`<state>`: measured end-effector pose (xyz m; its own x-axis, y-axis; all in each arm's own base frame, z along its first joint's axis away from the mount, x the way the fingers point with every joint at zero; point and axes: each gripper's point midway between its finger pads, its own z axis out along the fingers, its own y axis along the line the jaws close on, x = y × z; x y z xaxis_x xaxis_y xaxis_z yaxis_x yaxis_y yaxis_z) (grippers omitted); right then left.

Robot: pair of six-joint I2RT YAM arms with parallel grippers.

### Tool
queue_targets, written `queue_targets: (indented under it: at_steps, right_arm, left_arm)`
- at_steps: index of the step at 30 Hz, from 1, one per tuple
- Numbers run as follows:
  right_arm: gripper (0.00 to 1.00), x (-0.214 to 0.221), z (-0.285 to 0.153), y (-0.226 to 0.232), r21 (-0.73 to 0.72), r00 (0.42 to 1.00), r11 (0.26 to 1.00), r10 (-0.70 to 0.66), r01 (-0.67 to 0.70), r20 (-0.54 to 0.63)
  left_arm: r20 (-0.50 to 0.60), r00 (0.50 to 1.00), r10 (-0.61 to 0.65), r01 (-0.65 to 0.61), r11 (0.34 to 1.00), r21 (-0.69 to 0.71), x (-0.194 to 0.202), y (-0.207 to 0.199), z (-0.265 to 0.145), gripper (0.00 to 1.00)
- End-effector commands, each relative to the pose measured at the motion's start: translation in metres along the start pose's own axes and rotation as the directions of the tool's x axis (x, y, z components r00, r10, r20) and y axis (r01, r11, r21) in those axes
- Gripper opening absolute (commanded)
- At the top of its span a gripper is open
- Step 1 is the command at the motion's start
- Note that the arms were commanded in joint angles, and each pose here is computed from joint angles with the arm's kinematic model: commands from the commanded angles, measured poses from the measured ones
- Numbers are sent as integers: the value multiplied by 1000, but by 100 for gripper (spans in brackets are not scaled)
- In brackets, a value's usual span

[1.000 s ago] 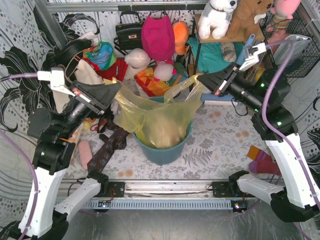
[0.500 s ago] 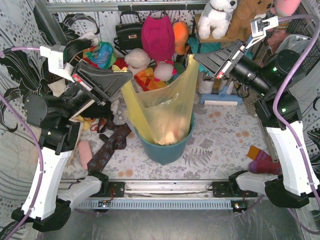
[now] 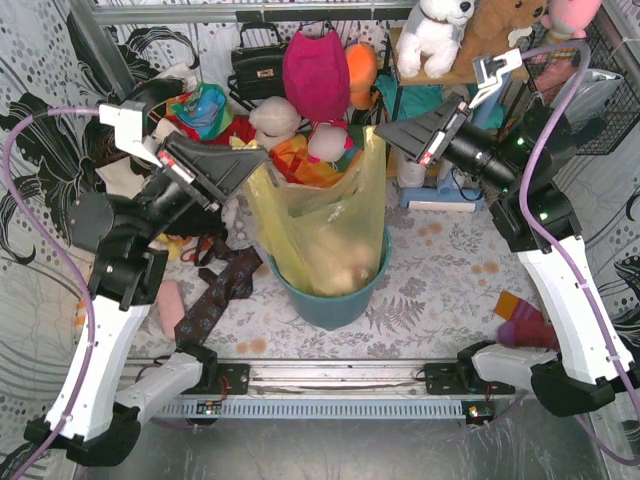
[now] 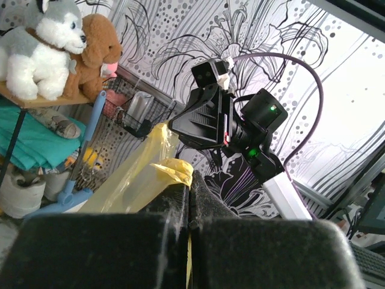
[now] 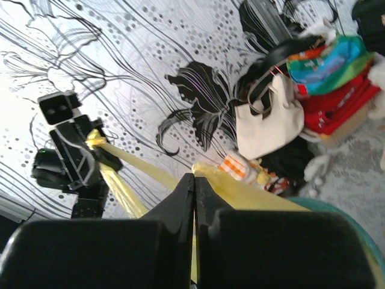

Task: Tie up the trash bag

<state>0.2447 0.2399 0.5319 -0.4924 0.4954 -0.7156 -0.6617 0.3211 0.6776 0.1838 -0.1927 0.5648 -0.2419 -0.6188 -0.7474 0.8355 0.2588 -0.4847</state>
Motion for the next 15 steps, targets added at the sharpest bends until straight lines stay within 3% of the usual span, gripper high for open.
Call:
queue_targets:
  at_steps: [1,9,15]
  right_arm:
    - [0,-32,-2,58,-160,996,984,-65,75,68]
    - [0,-21,6,64,-201,997,977,-60,68,45]
    - [0,1,12,42,-170,1000,985,-18,21,18]
  left_arm:
    - [73,997,14,-23,993,117,-33,-34,12,0]
    - [1,1000,-27,26,976,218,-21,-41,17,0]
    - [-24,999,-43,47,980,191,-8,-28,15,0]
